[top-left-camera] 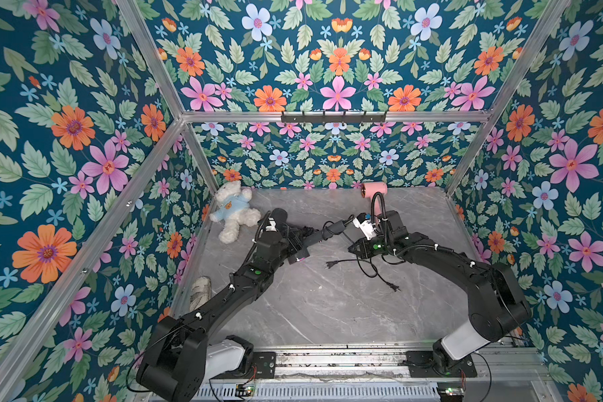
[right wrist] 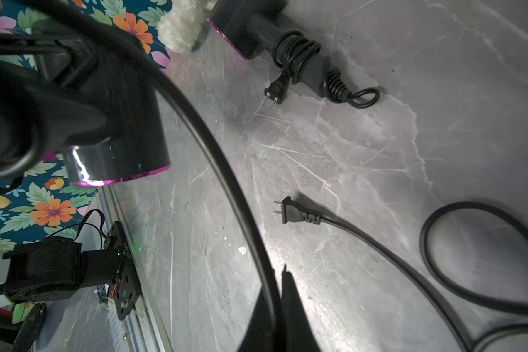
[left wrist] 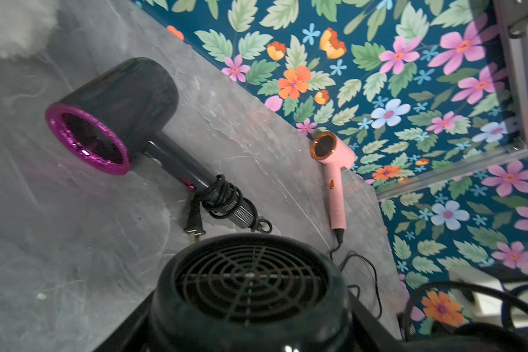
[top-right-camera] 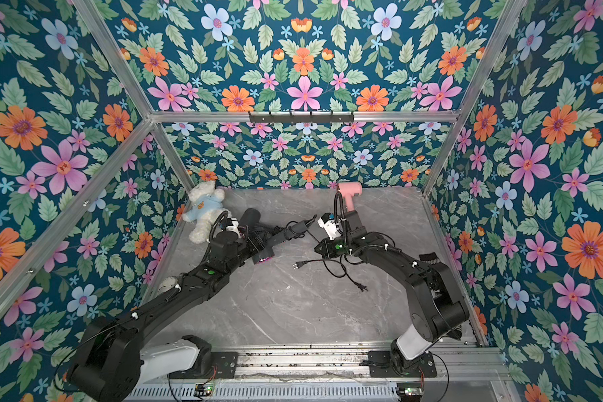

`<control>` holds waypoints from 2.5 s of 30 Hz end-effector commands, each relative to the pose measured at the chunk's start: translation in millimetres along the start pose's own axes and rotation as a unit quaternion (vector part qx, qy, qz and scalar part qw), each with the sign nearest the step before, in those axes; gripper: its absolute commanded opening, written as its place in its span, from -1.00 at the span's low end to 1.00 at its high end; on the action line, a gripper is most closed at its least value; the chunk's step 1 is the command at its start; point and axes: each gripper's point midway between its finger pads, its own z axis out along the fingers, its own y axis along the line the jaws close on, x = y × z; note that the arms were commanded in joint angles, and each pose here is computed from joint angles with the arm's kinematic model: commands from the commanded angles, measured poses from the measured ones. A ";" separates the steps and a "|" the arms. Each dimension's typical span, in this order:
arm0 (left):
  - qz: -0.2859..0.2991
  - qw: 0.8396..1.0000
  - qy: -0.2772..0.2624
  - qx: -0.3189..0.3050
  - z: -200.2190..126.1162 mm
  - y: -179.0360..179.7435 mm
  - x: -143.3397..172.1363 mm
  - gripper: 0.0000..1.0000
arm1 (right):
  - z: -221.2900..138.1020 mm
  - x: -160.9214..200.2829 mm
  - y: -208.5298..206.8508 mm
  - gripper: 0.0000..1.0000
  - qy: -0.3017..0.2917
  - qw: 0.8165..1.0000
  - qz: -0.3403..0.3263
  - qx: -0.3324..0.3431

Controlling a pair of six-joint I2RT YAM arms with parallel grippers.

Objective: Wrap the cord around the hair dryer
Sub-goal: Wrap the power cord around the hair dryer.

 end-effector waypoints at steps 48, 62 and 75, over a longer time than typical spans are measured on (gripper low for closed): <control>0.471 0.841 0.209 0.164 -66.8 -61.0 104.3 -1.00 | -42.8 -33.2 72.5 -1.00 0.198 0.955 -0.220 -0.031; 0.291 0.915 0.138 0.241 -68.7 -106.0 78.0 -1.00 | -43.8 -55.2 42.5 -0.34 0.117 0.985 -0.118 -0.052; 0.139 0.960 0.115 0.213 -65.0 -96.9 25.7 -1.00 | -49.1 -43.6 3.8 -0.03 0.063 0.994 -0.032 -0.084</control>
